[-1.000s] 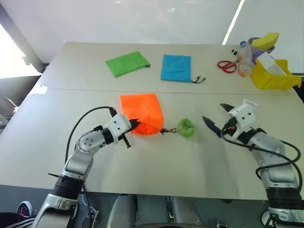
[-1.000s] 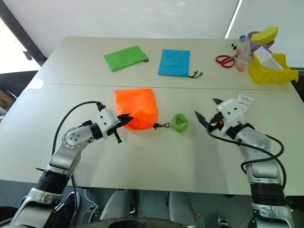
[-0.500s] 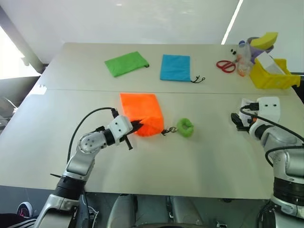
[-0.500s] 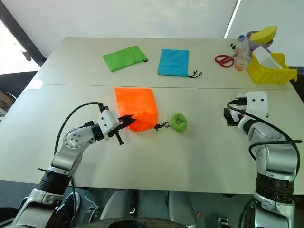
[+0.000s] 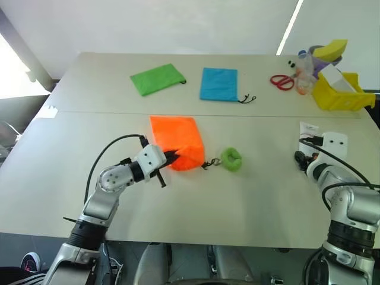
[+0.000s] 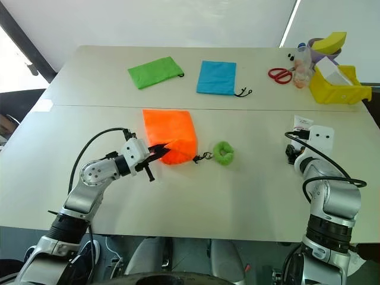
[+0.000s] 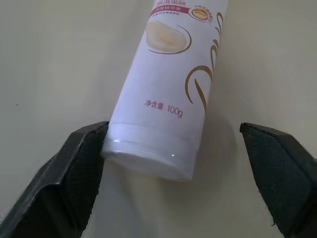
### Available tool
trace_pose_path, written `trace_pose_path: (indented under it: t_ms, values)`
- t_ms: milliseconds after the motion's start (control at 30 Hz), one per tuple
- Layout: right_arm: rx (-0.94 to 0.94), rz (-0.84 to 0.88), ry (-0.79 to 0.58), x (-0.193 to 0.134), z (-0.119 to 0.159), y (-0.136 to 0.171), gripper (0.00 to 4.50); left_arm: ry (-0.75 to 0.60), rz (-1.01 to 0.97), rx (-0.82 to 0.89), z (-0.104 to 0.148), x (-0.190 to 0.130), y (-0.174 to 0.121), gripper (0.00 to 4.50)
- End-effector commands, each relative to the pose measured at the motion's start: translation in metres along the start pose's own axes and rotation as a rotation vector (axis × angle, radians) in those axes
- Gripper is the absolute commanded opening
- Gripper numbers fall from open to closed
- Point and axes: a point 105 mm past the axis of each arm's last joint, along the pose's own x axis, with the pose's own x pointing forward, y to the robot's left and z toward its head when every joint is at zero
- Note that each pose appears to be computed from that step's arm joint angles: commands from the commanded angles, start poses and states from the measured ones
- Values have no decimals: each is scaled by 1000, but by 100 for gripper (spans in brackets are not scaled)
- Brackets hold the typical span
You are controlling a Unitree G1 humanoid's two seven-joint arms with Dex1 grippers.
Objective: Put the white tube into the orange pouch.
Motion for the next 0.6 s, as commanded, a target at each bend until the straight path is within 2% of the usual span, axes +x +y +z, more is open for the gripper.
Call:
trace_pose_path:
  t_ms: [33, 233, 333, 367, 467, 600]
  values:
    - [-17, 12, -45, -3, 11, 1, 281, -35, -2, 33, 11, 0, -1, 0]
    - [-50, 33, -80, -2, 18, -8, 281, -37, -7, 38, 12, 0, -1, 0]
    - [-30, 37, -80, -1, 17, -8, 195, -39, -6, 39, 12, 0, -1, 0]
    - [-28, 40, -81, -1, 17, -8, 183, -38, -6, 40, 12, 0, -1, 0]
    - [-50, 58, -91, -1, 19, -2, 183, -37, -5, 42, 12, 0, -1, 0]
    - [-66, 219, -135, -7, 29, 21, 183, -33, -3, 43, 11, -1, 0, 0]
